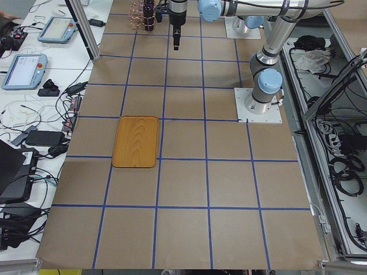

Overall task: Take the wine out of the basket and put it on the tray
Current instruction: 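Open the right gripper above the copper wine rack, then lower the right gripper onto the neck of the nearest dark bottle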

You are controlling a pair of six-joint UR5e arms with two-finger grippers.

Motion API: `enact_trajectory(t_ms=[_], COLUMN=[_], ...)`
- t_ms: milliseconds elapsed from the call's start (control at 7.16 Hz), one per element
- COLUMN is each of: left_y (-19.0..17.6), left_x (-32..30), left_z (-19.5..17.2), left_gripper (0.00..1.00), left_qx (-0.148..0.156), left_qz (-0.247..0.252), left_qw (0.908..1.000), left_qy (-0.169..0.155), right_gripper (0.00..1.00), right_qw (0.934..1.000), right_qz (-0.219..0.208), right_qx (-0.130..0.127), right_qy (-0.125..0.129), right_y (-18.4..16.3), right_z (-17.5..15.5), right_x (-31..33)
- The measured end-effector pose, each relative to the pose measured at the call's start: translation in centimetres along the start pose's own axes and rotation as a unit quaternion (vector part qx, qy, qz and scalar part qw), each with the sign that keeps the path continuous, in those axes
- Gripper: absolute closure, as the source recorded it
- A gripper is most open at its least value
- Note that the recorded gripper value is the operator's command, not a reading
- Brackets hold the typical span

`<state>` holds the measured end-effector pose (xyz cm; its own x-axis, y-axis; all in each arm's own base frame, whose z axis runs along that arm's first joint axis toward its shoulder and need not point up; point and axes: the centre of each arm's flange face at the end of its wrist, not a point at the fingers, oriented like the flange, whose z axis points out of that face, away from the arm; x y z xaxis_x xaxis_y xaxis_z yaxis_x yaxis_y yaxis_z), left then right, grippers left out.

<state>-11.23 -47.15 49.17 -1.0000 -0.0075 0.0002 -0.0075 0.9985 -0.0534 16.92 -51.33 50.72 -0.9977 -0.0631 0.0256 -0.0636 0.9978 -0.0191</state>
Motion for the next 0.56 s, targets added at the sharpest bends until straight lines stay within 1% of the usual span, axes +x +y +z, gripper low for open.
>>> enact_trajectory(t_ms=[140, 279, 559], left_y=[0.0, 0.0, 0.0], left_x=[0.0, -0.1, -0.1], left_z=[0.0, 0.0, 0.1], left_gripper=[0.00, 0.00, 0.00], left_qx=[0.000, 0.000, -0.001], left_qz=[0.000, 0.000, 0.000], left_qw=[1.0000, 1.0000, 1.0000], left_qy=[-0.001, -0.001, 0.000], right_gripper=[0.00, 0.00, 0.00], right_qw=[0.9999, 0.9998, 0.9984], right_qz=[0.005, -0.001, -0.043], right_qx=[0.013, 0.021, 0.036], right_qy=[0.000, 0.001, 0.011], right_y=[-2.0, -4.0, -7.6], right_z=[0.7, 1.4, 2.7], right_x=[2.6, 6.4, 12.7])
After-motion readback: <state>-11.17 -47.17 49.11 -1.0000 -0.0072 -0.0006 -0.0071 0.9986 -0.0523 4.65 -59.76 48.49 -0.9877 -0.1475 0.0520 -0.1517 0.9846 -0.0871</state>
